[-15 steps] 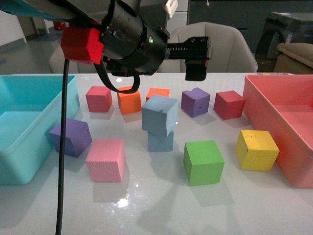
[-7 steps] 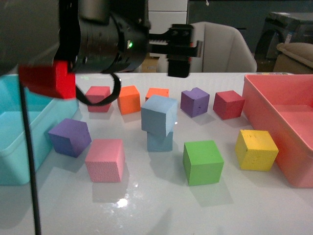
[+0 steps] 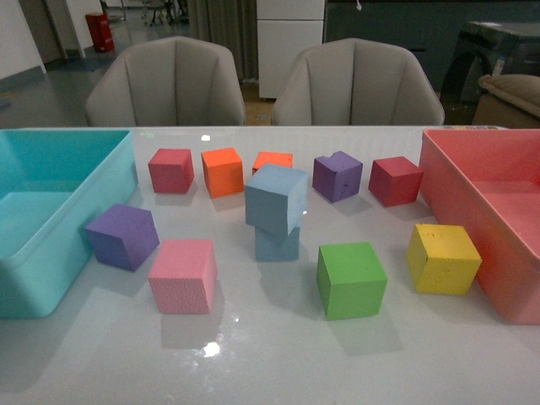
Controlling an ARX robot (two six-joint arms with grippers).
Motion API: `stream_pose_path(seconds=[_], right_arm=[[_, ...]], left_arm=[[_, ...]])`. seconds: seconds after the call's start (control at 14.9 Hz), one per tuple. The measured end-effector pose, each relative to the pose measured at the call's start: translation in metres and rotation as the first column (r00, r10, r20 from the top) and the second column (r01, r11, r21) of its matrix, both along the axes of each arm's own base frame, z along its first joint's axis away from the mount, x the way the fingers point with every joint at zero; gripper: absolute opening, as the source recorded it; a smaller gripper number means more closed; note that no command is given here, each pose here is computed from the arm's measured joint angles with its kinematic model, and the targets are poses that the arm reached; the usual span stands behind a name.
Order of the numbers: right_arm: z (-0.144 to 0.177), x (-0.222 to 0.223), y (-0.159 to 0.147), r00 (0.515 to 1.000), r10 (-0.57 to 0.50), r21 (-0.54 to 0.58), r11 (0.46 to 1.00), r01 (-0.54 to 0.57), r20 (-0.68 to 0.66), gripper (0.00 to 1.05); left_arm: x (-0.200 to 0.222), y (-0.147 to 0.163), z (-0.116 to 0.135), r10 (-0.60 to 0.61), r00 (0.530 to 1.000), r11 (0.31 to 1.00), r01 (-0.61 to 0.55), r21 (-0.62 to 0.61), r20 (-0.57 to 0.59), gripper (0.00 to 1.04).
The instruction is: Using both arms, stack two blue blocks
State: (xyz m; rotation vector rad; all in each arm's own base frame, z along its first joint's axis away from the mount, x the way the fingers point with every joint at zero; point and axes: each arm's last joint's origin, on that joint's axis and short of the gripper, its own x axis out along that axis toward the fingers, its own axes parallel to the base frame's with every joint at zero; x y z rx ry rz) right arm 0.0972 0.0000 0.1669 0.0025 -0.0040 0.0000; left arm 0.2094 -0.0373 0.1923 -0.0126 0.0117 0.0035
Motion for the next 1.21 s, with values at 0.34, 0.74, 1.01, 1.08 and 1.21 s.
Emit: stream_pose_path(seconds=[0.34, 0.74, 1.01, 1.08, 1.21], right_arm=[[0.0, 0.0, 0.0, 1.0, 0.0, 0.0, 1.0, 0.0, 0.0, 0.98], [0.0, 0.0, 0.0, 1.0, 0.0, 0.0, 1.0, 0.0, 0.0, 0.98], [0.0, 0.0, 0.0, 1.0, 0.0, 0.0, 1.0, 0.0, 0.0, 0.98], [0.0, 0.0, 0.0, 1.0, 0.0, 0.0, 1.0, 0.0, 0.0, 0.98], [0.0, 0.0, 0.0, 1.0, 0.0, 0.0, 1.0, 0.0, 0.0, 0.98]], left_arm=[[-0.039, 0.022, -0.013, -0.001, 1.0, 1.0, 0.001, -0.001, 0.003, 0.02], [-0.068, 0.037, -0.03, -0.006, 1.0, 1.0, 0.006, -0.001, -0.011, 0.02], [-0.08, 0.037, -0.024, -0.005, 1.0, 1.0, 0.005, -0.001, 0.011, 0.02], [-0.083, 0.037, -0.023, -0.005, 1.0, 1.0, 0.005, -0.001, 0.017, 0.02], [-0.088, 0.037, -0.022, -0.005, 1.0, 1.0, 0.005, -0.001, 0.021, 0.02]])
